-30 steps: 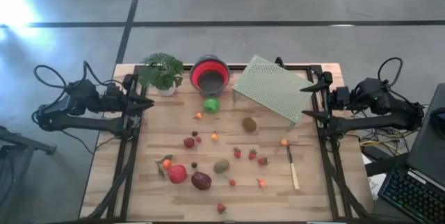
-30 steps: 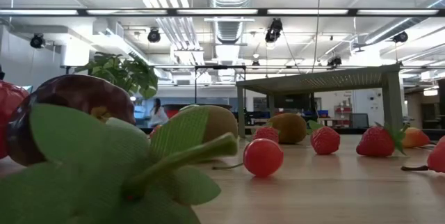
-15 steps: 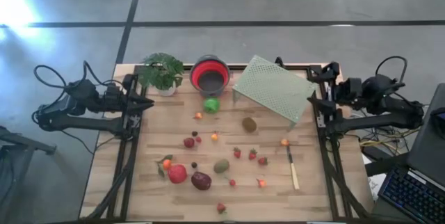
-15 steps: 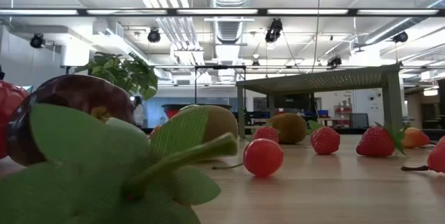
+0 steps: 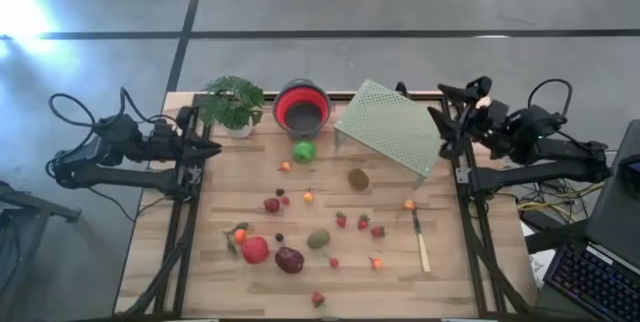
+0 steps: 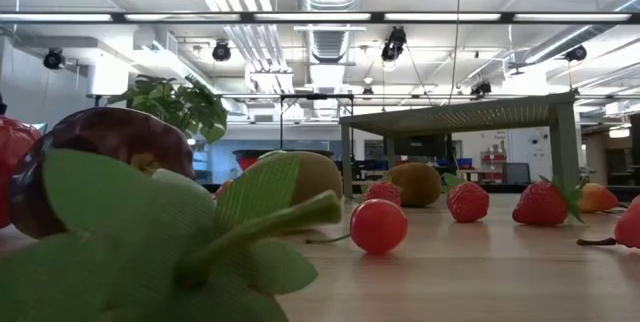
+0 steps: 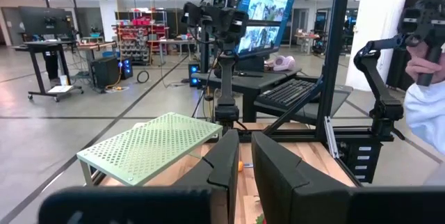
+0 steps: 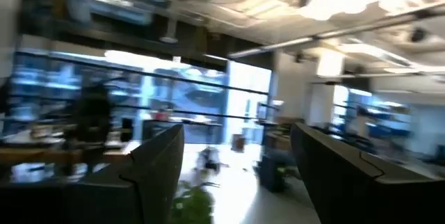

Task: Pick & Place Fruit
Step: Put the red strainer bowl on the shelf

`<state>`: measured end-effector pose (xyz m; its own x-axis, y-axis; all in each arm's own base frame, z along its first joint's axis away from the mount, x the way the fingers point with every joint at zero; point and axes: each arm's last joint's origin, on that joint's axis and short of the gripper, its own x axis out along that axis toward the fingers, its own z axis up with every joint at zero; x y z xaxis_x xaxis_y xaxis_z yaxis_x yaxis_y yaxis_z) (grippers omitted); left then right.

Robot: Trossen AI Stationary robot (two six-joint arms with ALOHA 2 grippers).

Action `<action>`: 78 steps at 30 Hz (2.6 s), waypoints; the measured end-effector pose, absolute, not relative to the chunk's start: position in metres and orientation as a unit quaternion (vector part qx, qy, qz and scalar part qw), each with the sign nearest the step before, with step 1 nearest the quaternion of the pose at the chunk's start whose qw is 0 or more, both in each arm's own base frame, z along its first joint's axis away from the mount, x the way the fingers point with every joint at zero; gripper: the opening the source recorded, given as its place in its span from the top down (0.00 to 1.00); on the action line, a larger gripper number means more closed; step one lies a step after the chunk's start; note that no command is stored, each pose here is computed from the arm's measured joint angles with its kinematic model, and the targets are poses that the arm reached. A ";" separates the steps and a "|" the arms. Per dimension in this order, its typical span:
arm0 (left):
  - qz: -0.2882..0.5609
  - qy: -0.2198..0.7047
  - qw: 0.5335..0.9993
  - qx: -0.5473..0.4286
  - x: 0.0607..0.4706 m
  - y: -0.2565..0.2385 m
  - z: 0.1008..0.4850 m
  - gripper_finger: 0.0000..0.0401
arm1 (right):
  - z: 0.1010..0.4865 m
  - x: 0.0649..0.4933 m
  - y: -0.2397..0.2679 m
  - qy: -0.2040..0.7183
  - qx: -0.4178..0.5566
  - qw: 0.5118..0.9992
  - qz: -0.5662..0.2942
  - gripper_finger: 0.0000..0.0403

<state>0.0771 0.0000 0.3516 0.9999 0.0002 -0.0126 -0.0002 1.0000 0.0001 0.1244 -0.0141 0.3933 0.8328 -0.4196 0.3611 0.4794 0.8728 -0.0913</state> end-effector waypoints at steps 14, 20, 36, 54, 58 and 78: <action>0.000 0.005 1.000 0.000 0.077 0.000 0.352 0.88 | 0.403 0.237 -0.110 0.104 -0.041 0.947 -0.300 0.45; 0.000 0.005 1.000 0.000 0.077 0.000 0.352 0.88 | 0.400 0.274 -0.164 0.254 0.012 0.911 -0.325 0.44; 0.000 0.005 1.000 0.000 0.077 0.000 0.352 0.88 | 0.354 0.375 -0.237 0.395 0.091 0.881 -0.242 0.40; 0.000 0.005 1.000 0.000 0.077 0.000 0.352 0.88 | 0.248 0.420 -0.282 0.483 0.183 0.813 -0.269 0.41; 0.000 0.005 1.000 0.000 0.077 0.000 0.352 0.88 | 0.241 0.422 -0.284 0.486 0.186 0.810 -0.270 0.39; 0.000 0.006 1.000 0.000 0.077 0.000 0.352 0.88 | 0.210 0.427 -0.288 0.511 0.196 0.793 -0.268 0.49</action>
<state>0.0771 0.0000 0.3517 0.9999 0.0004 -0.0113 -0.0004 1.0000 0.0002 0.4271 -0.2885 0.2099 0.3334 -0.2245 -0.9157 0.6262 0.7788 0.0371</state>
